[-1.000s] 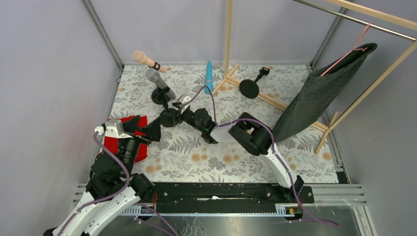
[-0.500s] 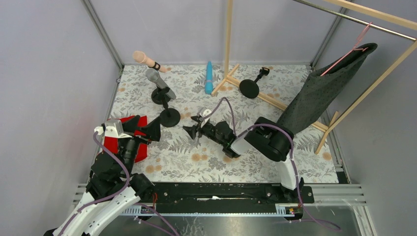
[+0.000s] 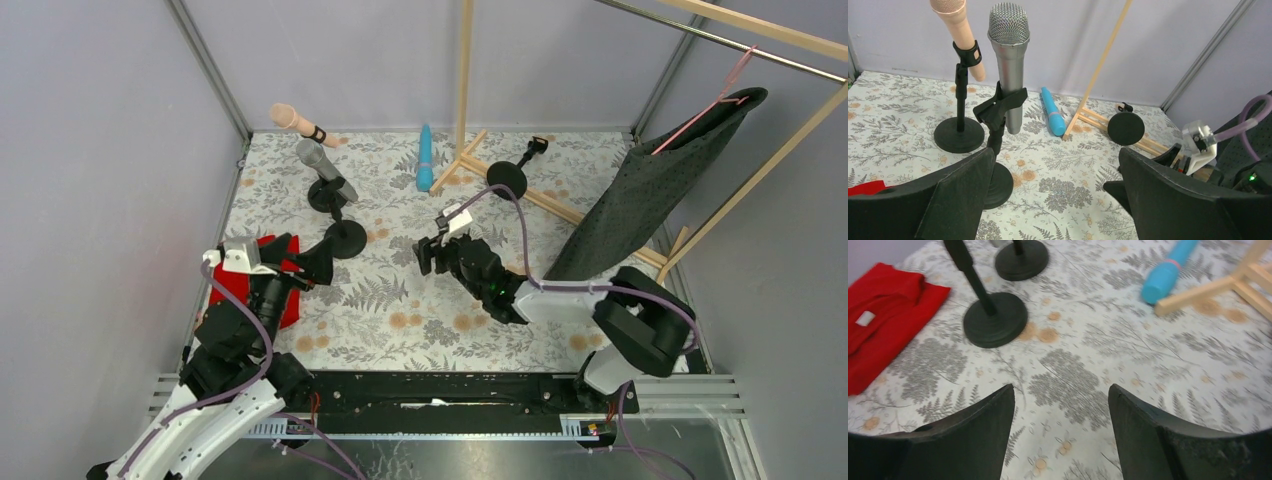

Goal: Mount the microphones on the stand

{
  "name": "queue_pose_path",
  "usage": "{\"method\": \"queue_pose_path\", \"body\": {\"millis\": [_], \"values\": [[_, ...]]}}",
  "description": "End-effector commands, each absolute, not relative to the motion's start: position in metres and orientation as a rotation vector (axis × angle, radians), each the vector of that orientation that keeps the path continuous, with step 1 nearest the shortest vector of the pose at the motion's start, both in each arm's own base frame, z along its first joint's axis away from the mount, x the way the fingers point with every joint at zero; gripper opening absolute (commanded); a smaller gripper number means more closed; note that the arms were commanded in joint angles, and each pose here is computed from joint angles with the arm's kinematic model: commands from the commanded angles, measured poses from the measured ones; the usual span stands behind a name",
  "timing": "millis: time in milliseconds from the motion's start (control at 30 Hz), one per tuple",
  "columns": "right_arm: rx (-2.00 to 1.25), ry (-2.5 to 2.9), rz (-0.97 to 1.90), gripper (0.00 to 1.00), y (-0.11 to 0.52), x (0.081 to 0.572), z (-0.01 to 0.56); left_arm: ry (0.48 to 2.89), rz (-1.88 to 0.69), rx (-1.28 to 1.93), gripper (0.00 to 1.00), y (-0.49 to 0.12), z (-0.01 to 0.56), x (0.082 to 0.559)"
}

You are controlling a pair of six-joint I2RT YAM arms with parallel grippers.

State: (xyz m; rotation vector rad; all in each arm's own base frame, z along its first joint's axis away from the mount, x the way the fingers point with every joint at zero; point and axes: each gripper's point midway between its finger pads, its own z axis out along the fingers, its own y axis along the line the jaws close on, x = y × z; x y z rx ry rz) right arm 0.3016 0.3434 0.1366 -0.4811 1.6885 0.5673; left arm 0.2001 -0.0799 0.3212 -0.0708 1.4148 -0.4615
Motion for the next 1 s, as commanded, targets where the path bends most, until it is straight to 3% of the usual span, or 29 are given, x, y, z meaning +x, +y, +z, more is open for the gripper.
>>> {"method": "queue_pose_path", "body": {"millis": [0, 200, 667, 967], "values": [[-0.342, 1.89, 0.303, 0.76, 0.286, 0.309, 0.127, 1.428, -0.471, -0.062, 0.99, -0.085, 0.321, 0.203], [-0.199, 2.115, 0.168, 0.77, 0.237, 0.336, 0.143, 1.444, -0.467, -0.056, 0.99, -0.088, 0.318, 0.205], [0.169, 2.159, 0.152, 0.79, 0.168, 0.437, 0.184, 1.475, -0.457, -0.046, 0.99, -0.092, 0.313, 0.208], [0.485, 2.171, 0.14, 0.79, 0.116, 0.502, 0.162, 1.491, -0.46, -0.035, 0.99, -0.095, 0.311, 0.21]]}}
